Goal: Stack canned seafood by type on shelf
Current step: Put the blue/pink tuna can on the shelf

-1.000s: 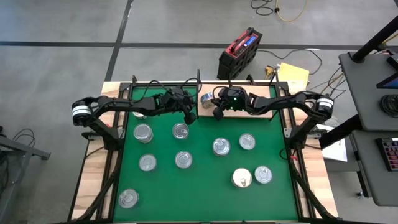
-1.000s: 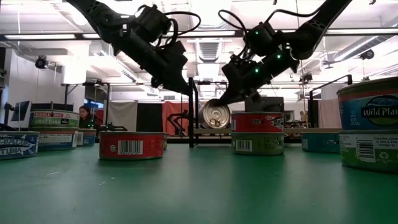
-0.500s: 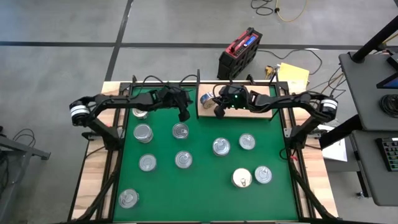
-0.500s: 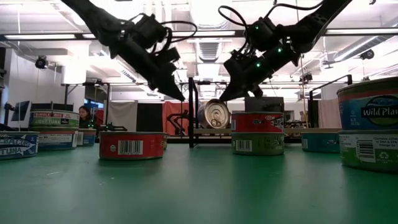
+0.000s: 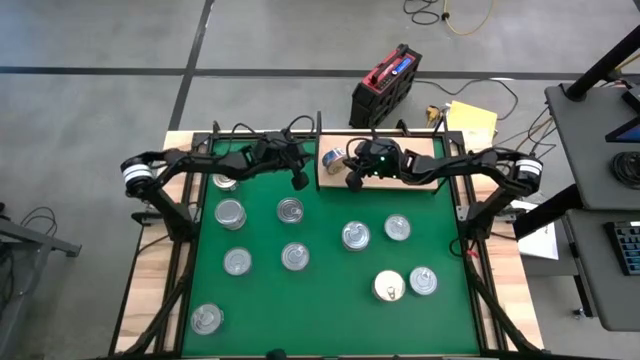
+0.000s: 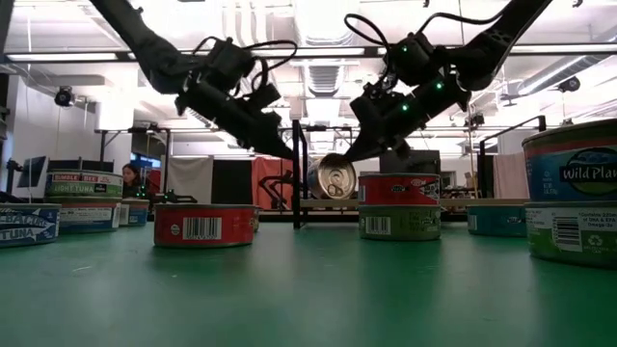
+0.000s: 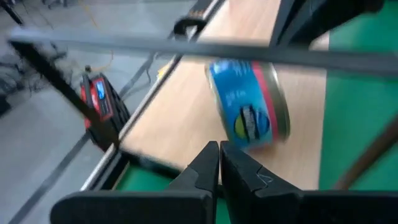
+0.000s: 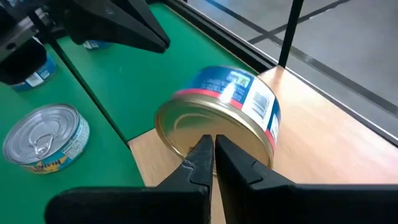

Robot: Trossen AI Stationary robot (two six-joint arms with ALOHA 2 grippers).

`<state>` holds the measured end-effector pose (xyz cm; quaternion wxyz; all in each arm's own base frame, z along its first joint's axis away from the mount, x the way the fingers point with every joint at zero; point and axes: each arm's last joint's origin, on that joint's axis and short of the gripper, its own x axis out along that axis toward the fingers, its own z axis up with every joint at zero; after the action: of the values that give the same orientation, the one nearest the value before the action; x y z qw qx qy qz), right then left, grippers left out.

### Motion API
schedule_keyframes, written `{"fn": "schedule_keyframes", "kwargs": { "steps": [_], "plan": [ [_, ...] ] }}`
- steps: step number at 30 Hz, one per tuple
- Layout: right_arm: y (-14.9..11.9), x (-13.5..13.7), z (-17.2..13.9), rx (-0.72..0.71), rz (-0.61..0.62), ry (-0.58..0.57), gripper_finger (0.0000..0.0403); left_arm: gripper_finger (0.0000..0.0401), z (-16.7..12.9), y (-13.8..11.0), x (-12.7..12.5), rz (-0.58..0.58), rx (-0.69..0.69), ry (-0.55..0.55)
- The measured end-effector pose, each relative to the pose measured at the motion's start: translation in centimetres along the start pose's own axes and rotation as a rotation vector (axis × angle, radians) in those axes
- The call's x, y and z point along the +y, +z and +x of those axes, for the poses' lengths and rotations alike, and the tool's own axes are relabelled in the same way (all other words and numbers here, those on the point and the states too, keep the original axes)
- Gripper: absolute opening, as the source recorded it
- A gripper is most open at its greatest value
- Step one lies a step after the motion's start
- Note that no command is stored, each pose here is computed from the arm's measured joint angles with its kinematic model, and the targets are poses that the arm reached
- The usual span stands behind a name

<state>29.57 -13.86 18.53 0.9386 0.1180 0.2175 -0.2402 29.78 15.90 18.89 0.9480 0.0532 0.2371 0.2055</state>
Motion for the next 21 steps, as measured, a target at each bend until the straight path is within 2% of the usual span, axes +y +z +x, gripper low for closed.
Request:
{"fn": "schedule_keyframes", "kwargs": {
  "steps": [6,12,21],
  "plan": [
    [-0.4,-0.2,0.4,0.008,0.001,-0.049,0.0009,0.0,1.7,-0.6,0.3,-0.005,-0.003,0.013],
    [-0.6,-0.2,0.8,-0.009,-0.004,-0.05,0.0009,0.0,3.3,-1.3,0.4,-0.008,0.023,0.007],
    [-0.9,-0.2,1.3,-0.003,-0.011,-0.051,0.0009,0.0,3.8,-1.4,0.2,-0.027,0.022,-0.032]
  ]
}}
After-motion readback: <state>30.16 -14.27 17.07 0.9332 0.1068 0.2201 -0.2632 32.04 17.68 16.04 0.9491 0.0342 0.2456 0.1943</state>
